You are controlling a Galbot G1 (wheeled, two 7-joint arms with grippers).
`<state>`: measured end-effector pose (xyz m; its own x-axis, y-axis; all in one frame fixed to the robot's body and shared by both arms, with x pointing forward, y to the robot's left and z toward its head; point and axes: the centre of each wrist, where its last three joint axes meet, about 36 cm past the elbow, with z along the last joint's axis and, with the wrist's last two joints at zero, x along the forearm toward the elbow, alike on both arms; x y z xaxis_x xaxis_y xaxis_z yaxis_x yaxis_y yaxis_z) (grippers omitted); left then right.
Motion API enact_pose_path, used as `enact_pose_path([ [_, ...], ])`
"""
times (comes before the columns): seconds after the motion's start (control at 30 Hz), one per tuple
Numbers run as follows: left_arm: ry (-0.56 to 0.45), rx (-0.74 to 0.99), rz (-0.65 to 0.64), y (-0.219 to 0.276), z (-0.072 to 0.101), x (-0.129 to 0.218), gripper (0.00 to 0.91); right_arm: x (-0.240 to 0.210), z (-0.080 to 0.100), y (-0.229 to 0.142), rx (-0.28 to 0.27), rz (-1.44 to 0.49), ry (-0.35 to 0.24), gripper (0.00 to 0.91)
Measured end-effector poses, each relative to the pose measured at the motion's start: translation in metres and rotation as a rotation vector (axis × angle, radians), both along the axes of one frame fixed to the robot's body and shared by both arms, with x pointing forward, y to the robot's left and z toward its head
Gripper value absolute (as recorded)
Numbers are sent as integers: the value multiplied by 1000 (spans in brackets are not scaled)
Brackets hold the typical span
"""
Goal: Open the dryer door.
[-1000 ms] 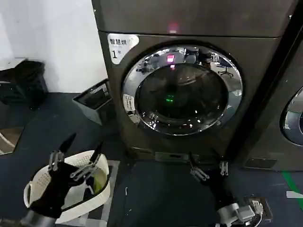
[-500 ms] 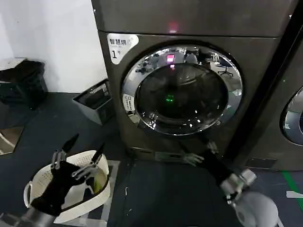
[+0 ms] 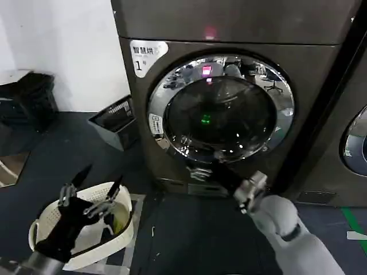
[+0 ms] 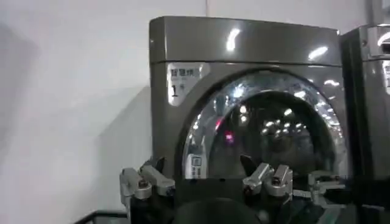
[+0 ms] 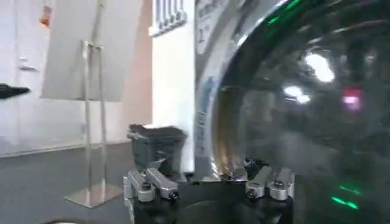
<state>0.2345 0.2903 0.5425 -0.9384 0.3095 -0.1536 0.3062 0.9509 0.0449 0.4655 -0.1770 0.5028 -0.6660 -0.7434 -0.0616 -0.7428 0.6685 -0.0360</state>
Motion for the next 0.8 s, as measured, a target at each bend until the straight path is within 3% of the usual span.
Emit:
enact_pose_path([
  [0.8,23,67,-14,-9,9,-1,907,49,-10,46,9,-60,21,907],
])
